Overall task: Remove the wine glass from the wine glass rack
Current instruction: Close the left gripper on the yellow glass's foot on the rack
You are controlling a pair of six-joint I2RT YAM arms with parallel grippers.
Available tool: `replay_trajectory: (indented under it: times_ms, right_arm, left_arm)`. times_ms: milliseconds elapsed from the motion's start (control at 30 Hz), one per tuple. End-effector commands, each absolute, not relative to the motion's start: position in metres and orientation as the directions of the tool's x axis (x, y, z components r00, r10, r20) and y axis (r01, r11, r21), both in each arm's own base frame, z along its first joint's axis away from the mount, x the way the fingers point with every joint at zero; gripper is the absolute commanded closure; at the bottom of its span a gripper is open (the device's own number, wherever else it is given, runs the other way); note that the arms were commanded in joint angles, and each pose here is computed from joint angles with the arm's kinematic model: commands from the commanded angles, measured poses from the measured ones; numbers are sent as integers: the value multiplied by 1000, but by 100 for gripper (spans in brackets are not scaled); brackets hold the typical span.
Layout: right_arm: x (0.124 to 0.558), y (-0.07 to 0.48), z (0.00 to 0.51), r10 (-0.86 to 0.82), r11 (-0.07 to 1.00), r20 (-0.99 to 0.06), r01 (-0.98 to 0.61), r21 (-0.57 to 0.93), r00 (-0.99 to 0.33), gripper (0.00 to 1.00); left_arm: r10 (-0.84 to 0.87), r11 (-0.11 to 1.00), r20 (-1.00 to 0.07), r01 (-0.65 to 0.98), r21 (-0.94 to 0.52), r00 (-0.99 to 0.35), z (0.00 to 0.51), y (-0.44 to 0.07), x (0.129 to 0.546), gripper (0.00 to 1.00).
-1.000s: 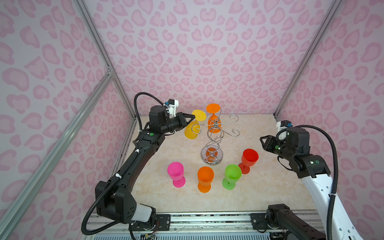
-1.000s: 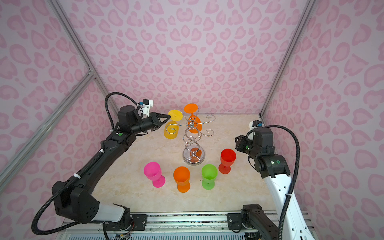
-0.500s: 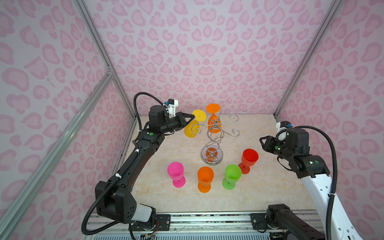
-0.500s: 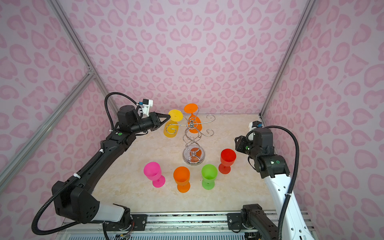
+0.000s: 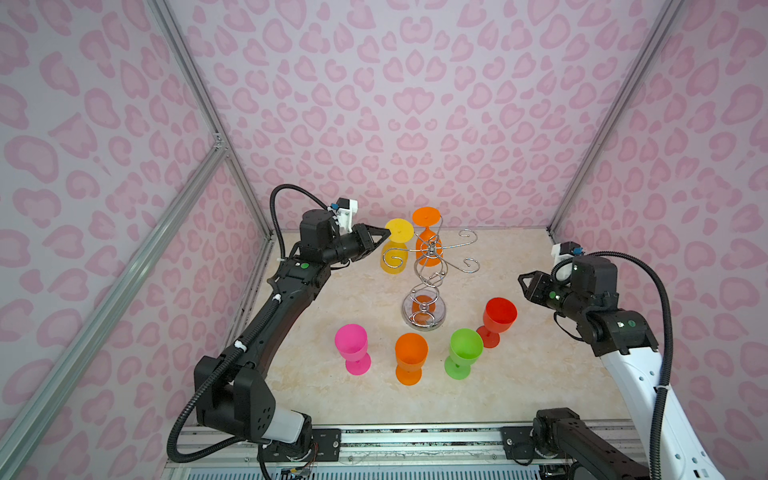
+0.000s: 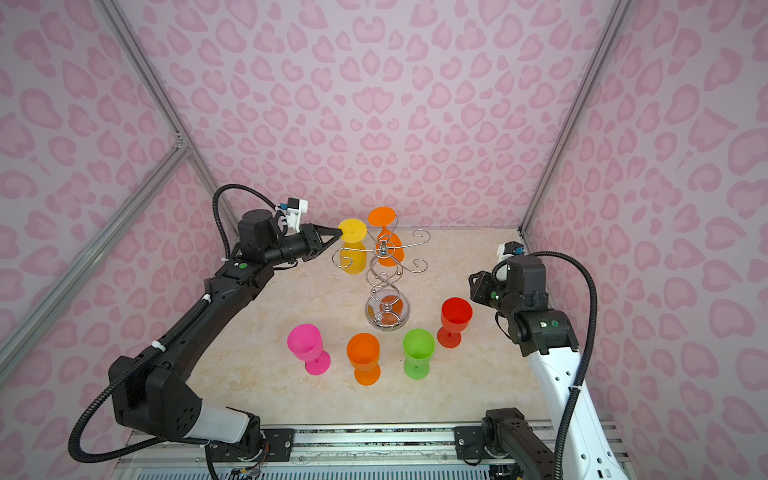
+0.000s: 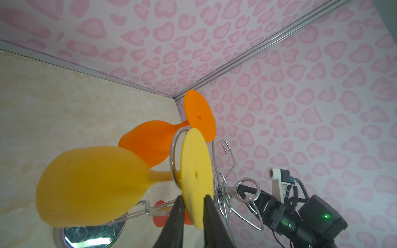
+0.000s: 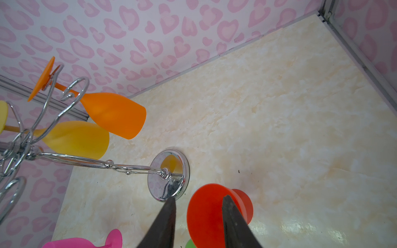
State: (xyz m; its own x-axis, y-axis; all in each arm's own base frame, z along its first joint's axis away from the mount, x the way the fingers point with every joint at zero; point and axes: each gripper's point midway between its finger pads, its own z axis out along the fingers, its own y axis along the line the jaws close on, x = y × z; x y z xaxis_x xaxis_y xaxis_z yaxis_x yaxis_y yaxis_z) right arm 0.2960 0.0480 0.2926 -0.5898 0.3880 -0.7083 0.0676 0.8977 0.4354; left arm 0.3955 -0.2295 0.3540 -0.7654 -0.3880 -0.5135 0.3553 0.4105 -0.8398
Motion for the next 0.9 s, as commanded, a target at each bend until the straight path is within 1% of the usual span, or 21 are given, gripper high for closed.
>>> replay_trajectory:
  times_ms: [0,67,133,167,400,700,867]
  right_arm:
    - [300,49,295,388,896,-718,55,441,-578,63]
    - [300,49,295,388,896,-718,53,442,-577,63]
    - [300,49,295,391,895,-718,56,443,-576,63]
    - [301,49,295,390,895,-717,55,443,-578,63]
    - [302,50,294,394,892,-714,53,449,-579,63]
    - [304,51,292,399,888,-709,53,456,-581,63]
    - [304,51,289,399,888,-705,55,456,-586,63]
  left_arm:
    - [-386,398,-516,366,-841,-765,359,-231,396,78]
    - [-384,396,-513,365,-843,-768,358,-232,396,79]
    - [-383,397,-511,363,-843,-769,357,-232,396,81]
    - [-386,391,-526,382,-837,-758,368,-232,397,83]
    - [-388,391,-525,381,-838,-757,370,-232,397,90]
    - [-393,374,-515,379,-846,-762,376,-231,393,97]
    - [-401,358,-495,366,-859,-771,376,-230,394,98]
